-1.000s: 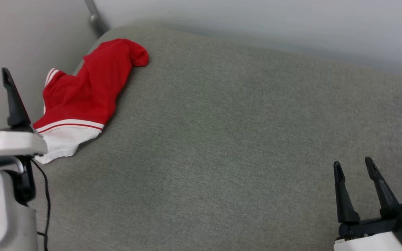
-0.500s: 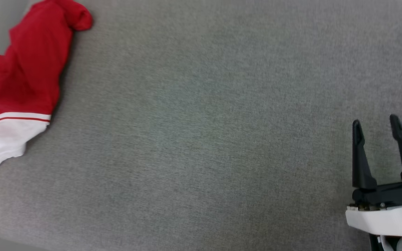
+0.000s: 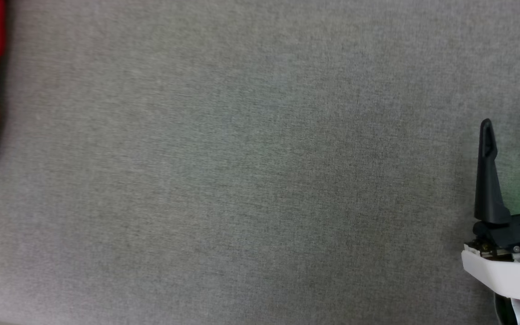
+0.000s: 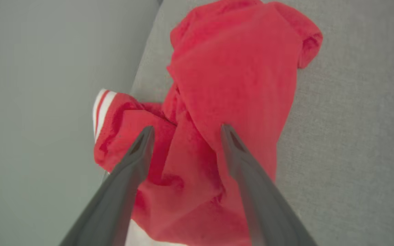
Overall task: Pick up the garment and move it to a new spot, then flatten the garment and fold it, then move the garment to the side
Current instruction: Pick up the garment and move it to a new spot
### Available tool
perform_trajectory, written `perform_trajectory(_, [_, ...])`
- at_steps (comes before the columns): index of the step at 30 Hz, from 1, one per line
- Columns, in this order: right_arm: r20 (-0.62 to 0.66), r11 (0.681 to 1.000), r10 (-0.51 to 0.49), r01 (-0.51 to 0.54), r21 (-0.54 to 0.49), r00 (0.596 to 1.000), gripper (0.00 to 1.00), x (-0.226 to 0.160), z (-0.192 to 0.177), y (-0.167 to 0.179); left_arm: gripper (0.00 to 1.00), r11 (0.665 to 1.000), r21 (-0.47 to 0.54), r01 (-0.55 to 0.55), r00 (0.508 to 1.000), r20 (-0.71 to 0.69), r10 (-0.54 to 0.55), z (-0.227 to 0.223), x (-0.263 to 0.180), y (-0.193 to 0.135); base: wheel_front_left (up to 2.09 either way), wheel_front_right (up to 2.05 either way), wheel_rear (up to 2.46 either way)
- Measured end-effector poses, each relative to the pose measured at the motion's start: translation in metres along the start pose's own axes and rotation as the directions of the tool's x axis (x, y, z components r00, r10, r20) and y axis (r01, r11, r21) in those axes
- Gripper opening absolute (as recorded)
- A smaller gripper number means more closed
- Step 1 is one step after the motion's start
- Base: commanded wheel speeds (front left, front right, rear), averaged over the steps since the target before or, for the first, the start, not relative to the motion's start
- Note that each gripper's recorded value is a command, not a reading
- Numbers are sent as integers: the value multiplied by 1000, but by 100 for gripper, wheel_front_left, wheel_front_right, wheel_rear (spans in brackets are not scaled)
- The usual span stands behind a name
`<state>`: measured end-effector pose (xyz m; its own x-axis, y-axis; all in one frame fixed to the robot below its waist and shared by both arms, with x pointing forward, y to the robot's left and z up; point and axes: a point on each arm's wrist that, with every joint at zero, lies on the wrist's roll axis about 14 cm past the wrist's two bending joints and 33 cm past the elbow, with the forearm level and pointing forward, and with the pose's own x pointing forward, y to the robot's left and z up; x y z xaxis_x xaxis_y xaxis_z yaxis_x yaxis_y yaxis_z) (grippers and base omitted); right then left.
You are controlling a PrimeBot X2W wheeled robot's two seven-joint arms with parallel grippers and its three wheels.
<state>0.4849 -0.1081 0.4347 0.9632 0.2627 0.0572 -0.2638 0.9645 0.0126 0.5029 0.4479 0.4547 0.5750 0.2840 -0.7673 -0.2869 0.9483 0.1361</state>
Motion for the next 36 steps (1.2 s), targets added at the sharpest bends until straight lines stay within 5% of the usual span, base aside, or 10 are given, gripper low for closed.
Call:
perform_trajectory(8, [-27, 1000, -7, 6, -9, 1000, 100, 5, -21, -5, 100, 998, 47, 45, 949, -315, -28, -69, 33, -17, 0, 0, 0])
perform_trajectory(15, [-33, 1000, -19, 18, -23, 999, 100, 6, -26, -10, 100, 997, 54, 51, 925, -379, -27, -89, 47, -22, 0, 0, 0])
perform_trajectory(16, [-35, 1000, -20, 20, -24, 999, 100, 6, -26, -11, 82, 997, 60, 53, 924, -382, -26, -90, 47, -22, 0, 0, 0])
perform_trajectory(17, [-38, 999, -23, 22, -26, 999, 100, 5, -27, -12, 10, 997, 53, 59, 924, -380, -35, -89, 47, -24, 0, 0, 0])
perform_trajectory(18, [-40, 999, -25, 24, -27, 999, 100, 5, -27, -12, 0, 997, 42, 65, 925, -379, -45, -89, 47, -25, 0, 0, 0])
perform_trajectory(26, [-44, 999, -31, 31, -15, 999, 100, -2, -17, -13, 0, 995, 71, 68, 943, -331, -40, -71, 25, -19, 0, 0, 0])
perform_trajectory(36, [-3, 999, -44, 44, 8, 999, 100, -26, 24, -11, 0, 975, 203, 93, 992, -106, -72, 10, -47, -26, 0, 0, 0])
